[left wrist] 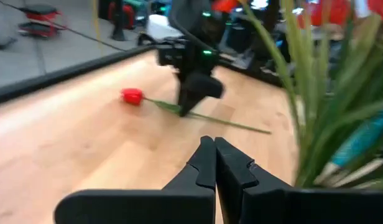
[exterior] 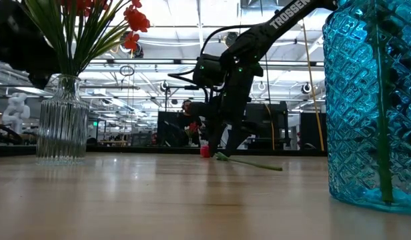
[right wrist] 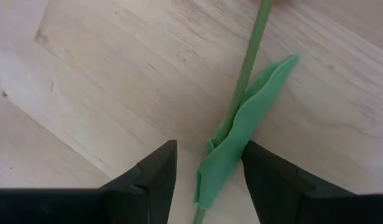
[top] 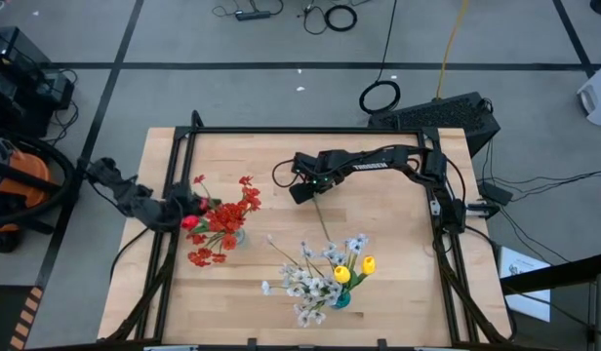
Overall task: Sort flowers into vase by color
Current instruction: Put the red tulip into the transparent vase
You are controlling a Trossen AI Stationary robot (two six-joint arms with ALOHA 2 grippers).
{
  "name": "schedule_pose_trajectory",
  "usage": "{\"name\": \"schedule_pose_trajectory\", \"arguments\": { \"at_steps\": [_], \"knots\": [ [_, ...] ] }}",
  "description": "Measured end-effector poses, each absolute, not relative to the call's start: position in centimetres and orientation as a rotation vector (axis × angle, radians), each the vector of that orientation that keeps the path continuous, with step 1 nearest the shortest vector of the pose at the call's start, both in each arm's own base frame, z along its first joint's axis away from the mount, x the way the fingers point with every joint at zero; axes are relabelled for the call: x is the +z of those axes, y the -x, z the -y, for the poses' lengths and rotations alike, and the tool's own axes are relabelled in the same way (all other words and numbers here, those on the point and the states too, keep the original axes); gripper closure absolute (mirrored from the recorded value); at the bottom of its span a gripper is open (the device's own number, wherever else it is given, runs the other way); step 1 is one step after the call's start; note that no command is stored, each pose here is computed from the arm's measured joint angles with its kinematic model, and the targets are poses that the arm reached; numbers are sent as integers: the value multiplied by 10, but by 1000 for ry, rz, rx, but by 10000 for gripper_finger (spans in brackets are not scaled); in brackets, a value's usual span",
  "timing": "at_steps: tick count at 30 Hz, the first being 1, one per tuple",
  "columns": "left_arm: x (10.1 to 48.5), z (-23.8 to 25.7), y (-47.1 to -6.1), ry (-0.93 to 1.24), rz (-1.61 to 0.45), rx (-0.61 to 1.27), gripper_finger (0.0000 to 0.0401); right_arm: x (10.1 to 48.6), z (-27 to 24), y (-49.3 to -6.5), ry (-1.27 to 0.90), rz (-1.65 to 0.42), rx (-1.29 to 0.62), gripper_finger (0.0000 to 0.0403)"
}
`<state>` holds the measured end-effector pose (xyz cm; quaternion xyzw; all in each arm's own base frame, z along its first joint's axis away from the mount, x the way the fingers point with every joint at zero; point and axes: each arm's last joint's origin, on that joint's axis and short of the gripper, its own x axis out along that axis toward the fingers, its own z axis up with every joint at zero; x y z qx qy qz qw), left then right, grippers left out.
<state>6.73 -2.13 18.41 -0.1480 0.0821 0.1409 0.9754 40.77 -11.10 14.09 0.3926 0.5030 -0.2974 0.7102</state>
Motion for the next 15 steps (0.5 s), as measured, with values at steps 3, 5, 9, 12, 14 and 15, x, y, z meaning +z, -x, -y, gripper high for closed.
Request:
{"name": "schedule_pose_trajectory", "arguments": {
  "at_steps": [3,5,9,12,14,15],
  "knots": [
    [172,26,-73,314,-168,226,401,141,111,-408,-866,-1115,-655,229],
    [174,27,-75,297,-151,205,401,141,111,-408,-861,-1113,-650,229],
    [177,24,-78,244,-142,185,401,141,111,-409,-861,-1104,-648,229],
    [171,22,-82,259,-155,150,401,141,111,-409,-851,-1105,-639,229],
    [170,20,-84,274,-150,136,401,141,112,-409,-846,-1106,-636,229],
    [170,18,-85,273,-149,139,401,141,112,-409,-845,-1106,-636,229]
  ]
}}
